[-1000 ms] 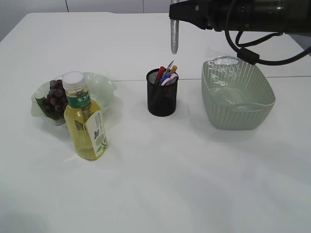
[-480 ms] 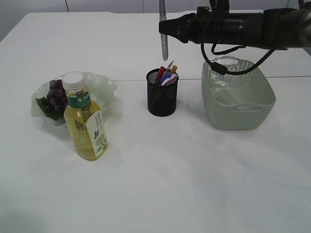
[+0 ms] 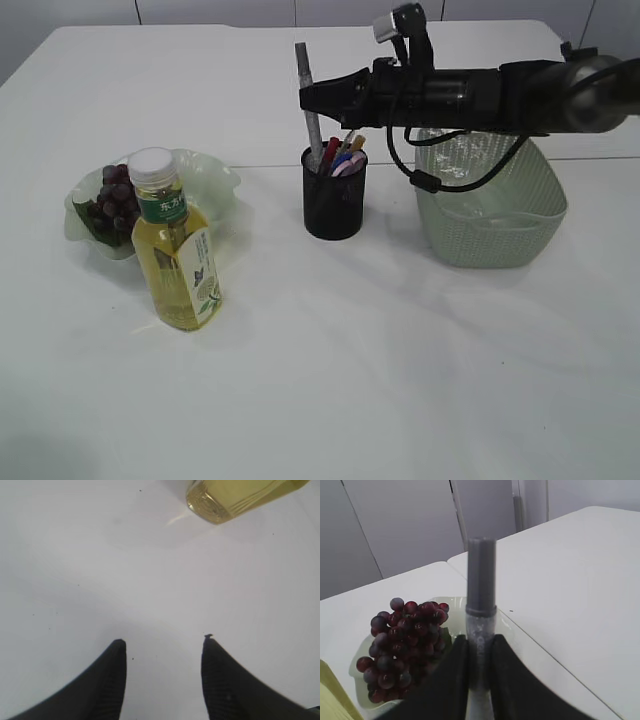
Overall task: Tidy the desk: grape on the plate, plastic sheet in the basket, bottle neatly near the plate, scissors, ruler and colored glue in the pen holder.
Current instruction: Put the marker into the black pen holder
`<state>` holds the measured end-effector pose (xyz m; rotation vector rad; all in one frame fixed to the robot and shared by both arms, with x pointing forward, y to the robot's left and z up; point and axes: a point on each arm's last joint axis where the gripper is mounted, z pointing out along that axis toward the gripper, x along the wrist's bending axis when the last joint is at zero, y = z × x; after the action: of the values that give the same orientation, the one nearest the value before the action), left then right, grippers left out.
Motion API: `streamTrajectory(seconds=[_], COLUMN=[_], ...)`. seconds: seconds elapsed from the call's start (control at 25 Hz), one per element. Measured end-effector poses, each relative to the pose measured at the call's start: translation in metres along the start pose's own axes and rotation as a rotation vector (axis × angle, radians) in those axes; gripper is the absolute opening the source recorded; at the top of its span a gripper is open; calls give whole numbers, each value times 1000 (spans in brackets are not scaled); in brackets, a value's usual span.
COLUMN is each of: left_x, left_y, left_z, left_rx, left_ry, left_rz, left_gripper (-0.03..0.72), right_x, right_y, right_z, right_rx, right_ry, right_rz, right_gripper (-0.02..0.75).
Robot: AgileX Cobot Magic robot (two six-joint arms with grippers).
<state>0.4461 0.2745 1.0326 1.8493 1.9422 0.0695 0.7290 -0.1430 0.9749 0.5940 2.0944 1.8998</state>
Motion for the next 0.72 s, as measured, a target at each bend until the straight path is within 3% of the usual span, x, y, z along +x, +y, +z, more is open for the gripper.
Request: streamTrajectory(seconds=[0.72], left_x=[0], left_y=[0], left_z=[0], left_rx=[-4], left_ry=[0], left_rz=[0], left_gripper=[361], right_x=[-4], right_y=[-17], right_z=[7], right_rx=[13], right_ry=[7], right_rz=[-39], right_gripper=[161])
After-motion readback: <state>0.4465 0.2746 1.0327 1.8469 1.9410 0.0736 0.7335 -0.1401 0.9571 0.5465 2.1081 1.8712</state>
